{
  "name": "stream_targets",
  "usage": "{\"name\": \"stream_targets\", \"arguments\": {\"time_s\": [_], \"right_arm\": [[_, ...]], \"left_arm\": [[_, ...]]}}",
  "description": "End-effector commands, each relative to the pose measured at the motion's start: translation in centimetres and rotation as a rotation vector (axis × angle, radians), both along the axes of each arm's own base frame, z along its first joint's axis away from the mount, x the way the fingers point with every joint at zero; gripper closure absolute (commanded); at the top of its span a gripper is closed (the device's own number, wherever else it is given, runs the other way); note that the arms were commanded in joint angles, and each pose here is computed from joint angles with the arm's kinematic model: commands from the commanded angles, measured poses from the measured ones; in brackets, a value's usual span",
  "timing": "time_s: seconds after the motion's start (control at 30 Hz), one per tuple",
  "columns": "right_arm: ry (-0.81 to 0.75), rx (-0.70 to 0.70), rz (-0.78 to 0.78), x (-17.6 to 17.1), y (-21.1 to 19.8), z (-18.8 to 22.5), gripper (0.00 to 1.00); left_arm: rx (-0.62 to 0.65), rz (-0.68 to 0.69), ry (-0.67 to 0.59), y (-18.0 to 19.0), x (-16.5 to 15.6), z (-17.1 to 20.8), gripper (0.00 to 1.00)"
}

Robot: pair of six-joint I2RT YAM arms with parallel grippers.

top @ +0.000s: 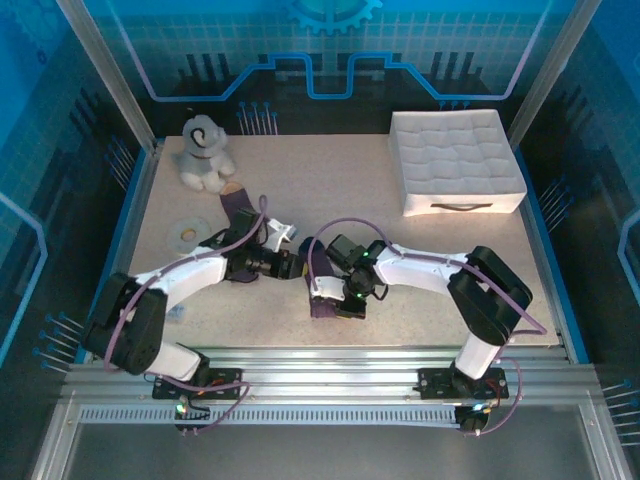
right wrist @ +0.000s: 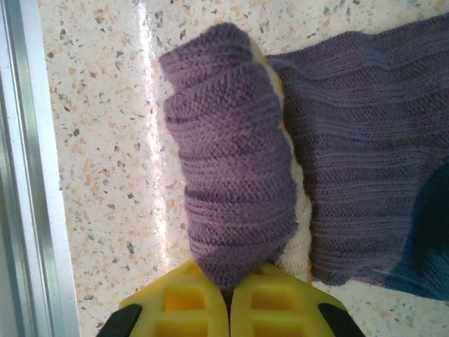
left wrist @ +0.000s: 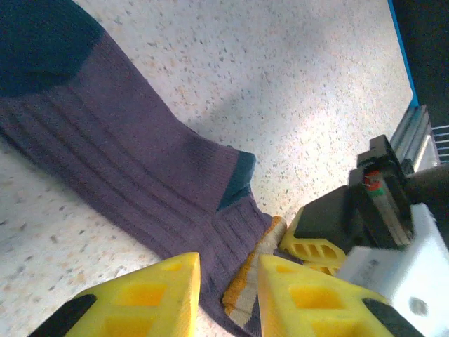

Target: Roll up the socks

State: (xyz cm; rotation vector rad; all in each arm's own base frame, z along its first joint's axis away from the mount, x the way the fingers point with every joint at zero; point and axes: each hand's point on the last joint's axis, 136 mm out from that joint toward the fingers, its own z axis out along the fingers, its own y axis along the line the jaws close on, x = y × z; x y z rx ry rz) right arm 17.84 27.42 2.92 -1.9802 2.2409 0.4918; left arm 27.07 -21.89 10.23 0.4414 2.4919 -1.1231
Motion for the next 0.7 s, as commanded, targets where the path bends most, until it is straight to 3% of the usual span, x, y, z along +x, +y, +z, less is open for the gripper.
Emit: {"name": "stream_targets", "arguments": {"time_s": [0.0, 0.17, 0.3, 0.5, 0.67], "right_arm": [[0.175, -0.089, -0.040, -2.3, -1.9, -1.3, 1.00], [0.279, -0.069, -0.099, -1.8, -1.5, -0.8, 1.00], [0.365, -0.093, -0.146, -1.2, -1.3, -1.0, 1.00], [0.450, -0.177, -0.215, -0.3, -1.4, -1.8, 1.00], [0.486, -0.211, -0.247, 0.1, -1.4, -1.8, 1.00]], "left_arm": [[0.040, 0.029, -0.167, 1.3, 0.1, 2.2, 0.75], [0.112, -0.053, -0.454, 2.6, -1.4, 6.3, 0.74], [0.214, -0.218, -0.657, 2.2, -3.6, 7.1, 0.74], [0.406, -0.482, -0.900, 0.5, -7.0, 4.5, 0.70], [0.595, -0.623, -1.009, -0.9, -8.2, 2.0, 0.68]]}}
